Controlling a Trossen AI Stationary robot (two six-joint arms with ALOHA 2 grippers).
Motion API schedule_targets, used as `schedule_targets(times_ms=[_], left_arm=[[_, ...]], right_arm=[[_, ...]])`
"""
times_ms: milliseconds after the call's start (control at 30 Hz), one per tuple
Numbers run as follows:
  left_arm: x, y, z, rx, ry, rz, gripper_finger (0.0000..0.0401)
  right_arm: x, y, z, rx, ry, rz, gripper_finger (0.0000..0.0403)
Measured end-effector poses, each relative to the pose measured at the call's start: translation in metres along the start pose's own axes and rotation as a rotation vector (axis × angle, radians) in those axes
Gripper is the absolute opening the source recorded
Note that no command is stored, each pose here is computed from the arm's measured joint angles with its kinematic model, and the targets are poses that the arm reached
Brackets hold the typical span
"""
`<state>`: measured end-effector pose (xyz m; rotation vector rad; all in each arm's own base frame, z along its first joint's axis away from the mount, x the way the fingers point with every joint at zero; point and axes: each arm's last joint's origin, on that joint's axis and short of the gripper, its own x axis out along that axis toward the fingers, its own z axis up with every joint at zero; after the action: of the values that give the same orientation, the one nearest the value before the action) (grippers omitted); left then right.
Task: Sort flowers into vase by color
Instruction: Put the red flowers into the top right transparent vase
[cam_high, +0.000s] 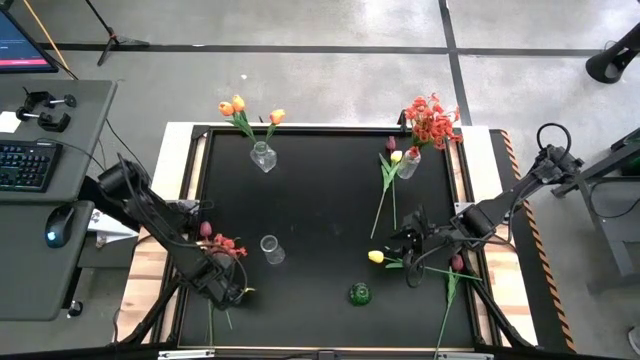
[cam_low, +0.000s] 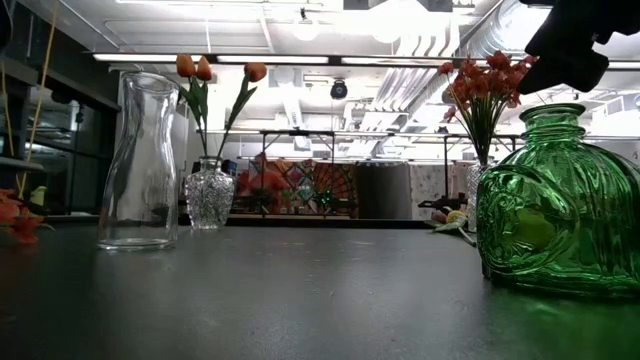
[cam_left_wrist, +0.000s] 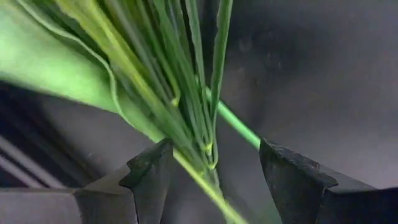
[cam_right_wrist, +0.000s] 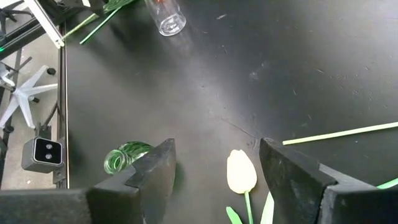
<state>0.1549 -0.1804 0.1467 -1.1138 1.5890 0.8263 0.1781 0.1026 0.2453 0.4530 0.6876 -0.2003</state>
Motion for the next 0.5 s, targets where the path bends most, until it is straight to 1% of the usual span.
schedule_targets(times_ms=[133, 300, 400, 500], left_arm=[[0.0023, -0.0023, 0.0001, 0.002, -0.015, -0.018, 0.0229], [-0.0019, -0.0027, -0.0011, 0.013, -0.006, -0.047, 0.0229], [-0.0017, -0.0004, 0.0000, 0.036, -0.020, -0.024, 0.0229], [-0.0018, 0.0034, 0.0026, 0.019, -0.041, 0.016, 0.0229]], right_arm=[[0.0000, 0.0000, 0.0001, -0.007, 0.000, 0.000, 0.0222], [0.0001, -0.0002, 0.0002, -0.007, -0.004, -0.004, 0.0222], [0.0001, -0.0006, 0.0007, -0.008, -0.021, -0.017, 0.0222], [0.0000, -0.0008, 0.0009, -0.008, -0.029, -0.024, 0.0222]])
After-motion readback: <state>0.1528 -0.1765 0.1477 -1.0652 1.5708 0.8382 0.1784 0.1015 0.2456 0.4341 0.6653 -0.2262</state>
